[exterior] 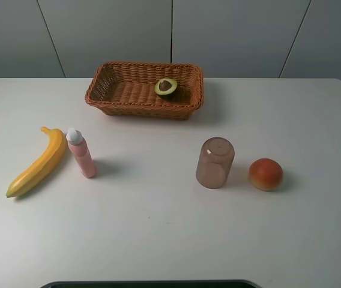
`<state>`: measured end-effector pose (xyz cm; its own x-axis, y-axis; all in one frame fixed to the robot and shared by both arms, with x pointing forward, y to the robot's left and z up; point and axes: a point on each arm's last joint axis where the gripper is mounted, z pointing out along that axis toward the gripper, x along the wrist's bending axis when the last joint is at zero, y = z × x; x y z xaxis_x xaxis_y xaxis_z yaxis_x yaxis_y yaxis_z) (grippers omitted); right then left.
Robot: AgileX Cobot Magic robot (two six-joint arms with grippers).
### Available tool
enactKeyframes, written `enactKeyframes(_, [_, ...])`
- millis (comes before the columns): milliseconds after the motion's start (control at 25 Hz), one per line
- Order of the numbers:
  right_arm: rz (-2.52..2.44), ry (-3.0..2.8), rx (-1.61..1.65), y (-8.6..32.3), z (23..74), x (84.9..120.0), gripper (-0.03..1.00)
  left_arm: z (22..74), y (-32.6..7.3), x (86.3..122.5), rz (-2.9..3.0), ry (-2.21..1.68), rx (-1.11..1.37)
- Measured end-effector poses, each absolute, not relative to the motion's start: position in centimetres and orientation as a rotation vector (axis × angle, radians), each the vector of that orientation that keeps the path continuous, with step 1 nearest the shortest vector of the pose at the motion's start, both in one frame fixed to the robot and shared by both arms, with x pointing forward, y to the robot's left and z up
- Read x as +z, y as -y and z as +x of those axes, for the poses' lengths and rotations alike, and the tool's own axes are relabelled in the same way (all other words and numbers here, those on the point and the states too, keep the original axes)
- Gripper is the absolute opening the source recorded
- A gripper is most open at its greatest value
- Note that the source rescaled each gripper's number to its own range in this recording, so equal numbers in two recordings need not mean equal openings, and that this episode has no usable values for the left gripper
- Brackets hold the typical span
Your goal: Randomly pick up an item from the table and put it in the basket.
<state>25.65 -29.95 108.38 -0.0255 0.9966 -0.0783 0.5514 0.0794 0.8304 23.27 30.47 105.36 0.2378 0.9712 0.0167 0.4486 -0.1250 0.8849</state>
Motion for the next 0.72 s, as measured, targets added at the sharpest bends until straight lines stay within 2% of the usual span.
enactKeyframes(240, [1.524, -1.601, 0.891, 29.8, 23.4, 105.4, 0.98, 23.3, -30.5, 105.4, 1.708, -1.327, 0.821])
enactKeyframes(720, [1.525, -1.579, 0.912, 29.7, 23.1, 105.4, 0.98, 23.3, -30.5, 105.4, 1.708, -1.327, 0.821])
